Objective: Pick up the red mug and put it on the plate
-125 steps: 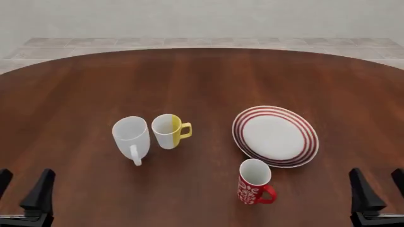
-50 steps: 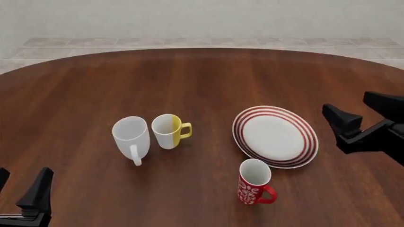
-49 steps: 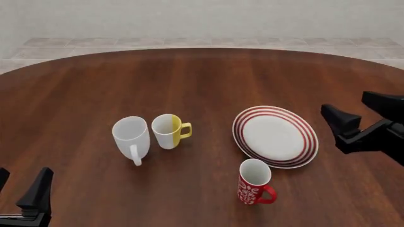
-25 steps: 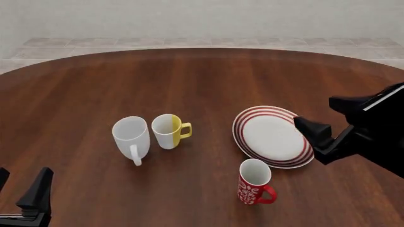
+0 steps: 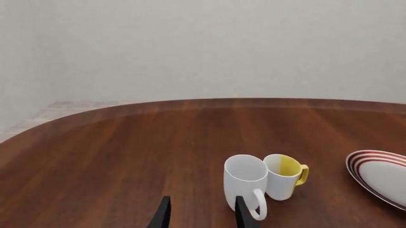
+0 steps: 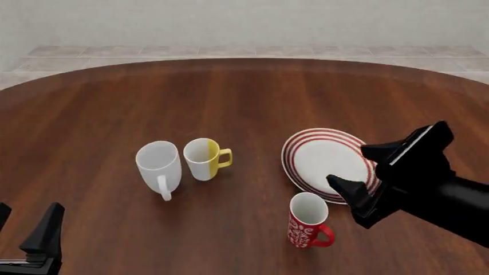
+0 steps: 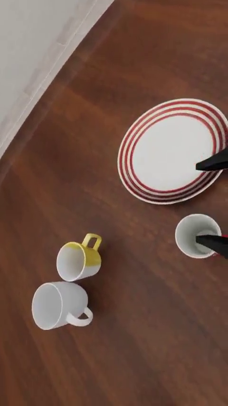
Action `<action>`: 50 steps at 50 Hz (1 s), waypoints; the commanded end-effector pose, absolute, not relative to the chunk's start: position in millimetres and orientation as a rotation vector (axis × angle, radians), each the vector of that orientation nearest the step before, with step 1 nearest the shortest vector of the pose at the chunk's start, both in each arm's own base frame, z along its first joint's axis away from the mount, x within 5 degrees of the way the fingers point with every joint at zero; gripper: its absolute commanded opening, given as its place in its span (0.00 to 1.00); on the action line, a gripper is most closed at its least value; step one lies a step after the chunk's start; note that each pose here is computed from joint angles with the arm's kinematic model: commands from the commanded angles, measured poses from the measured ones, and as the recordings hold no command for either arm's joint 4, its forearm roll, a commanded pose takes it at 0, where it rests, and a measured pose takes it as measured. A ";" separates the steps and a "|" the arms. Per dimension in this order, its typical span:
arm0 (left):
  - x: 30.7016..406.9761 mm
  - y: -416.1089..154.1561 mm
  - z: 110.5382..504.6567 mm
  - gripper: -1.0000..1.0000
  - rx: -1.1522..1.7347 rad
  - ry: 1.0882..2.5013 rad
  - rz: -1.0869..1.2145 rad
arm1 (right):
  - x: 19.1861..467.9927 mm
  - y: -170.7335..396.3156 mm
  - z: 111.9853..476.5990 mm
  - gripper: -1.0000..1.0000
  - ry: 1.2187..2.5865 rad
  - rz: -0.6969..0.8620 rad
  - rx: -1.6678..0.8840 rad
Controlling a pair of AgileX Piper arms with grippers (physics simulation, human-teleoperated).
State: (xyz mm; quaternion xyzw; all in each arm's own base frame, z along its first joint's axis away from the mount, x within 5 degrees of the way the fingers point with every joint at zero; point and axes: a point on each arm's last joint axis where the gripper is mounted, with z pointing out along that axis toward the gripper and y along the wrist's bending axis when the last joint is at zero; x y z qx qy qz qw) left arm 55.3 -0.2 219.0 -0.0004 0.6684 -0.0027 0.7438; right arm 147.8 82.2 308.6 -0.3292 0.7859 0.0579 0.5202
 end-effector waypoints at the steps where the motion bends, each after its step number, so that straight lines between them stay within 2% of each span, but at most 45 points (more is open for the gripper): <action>1: 55.2 -0.2 219.4 1.00 0.000 1.465 -0.006 | 144.2 90.6 297.5 1.00 1.910 0.170 -0.854; 22: 55.2 0.0 219.6 1.00 -0.001 1.464 -0.003 | 142.4 100.5 273.3 1.00 1.988 0.251 -0.837; 50: 55.4 -0.3 218.5 1.00 -0.002 1.467 -0.010 | 135.0 85.8 250.2 1.00 2.055 0.249 -0.744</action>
